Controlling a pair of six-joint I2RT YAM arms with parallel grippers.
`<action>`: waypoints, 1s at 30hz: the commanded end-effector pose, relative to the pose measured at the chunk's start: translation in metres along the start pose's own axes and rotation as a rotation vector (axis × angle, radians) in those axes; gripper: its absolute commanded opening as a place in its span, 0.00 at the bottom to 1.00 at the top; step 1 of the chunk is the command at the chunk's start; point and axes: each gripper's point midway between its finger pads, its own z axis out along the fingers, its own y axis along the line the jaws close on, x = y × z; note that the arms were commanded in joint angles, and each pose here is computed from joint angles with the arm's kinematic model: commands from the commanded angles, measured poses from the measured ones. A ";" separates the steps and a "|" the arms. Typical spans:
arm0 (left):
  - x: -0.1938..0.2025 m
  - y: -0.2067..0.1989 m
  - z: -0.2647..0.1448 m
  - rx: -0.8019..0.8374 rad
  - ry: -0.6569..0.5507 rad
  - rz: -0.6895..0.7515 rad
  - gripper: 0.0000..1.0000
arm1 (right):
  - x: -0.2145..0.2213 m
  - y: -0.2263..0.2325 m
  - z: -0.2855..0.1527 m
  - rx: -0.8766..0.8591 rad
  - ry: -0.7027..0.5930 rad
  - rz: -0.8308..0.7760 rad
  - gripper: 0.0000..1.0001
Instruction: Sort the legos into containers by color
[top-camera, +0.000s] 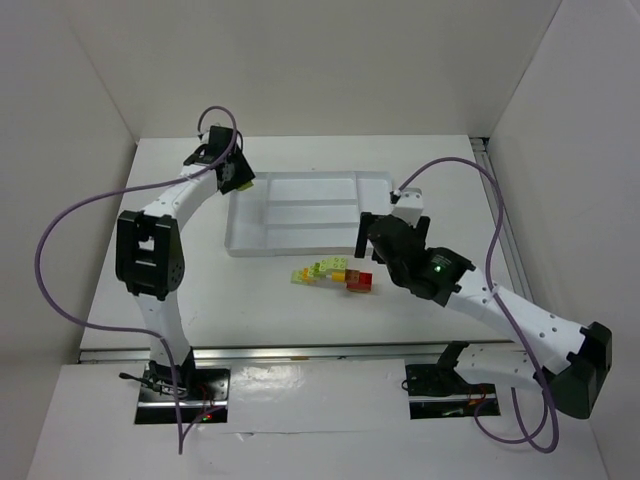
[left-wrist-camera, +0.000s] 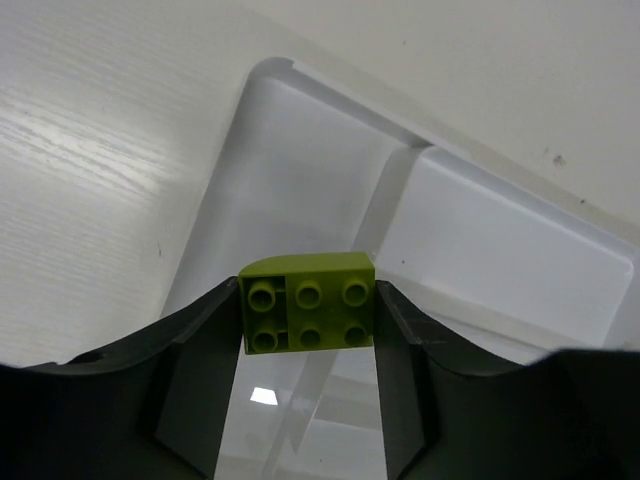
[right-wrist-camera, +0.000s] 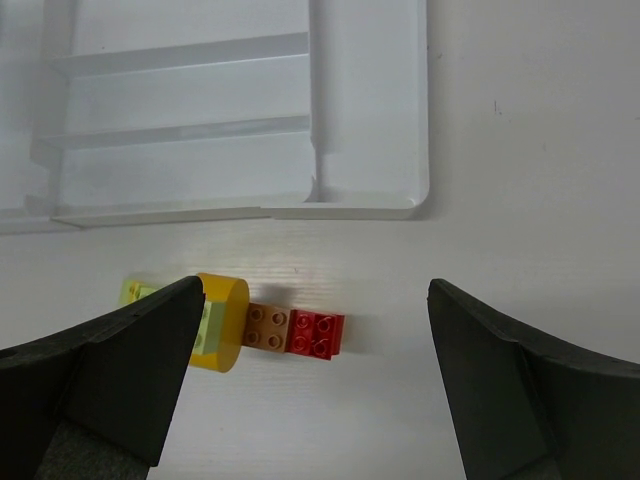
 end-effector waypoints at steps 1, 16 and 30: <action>-0.010 -0.009 0.010 -0.003 -0.003 0.032 0.68 | -0.021 0.007 0.007 0.016 -0.046 0.016 1.00; 0.021 -0.059 -0.071 0.081 -0.036 0.219 0.90 | -0.028 0.007 0.026 -0.052 -0.005 -0.023 1.00; 0.189 -0.011 -0.141 0.354 0.263 0.462 0.90 | 0.040 0.071 0.009 -0.385 0.265 -0.475 0.97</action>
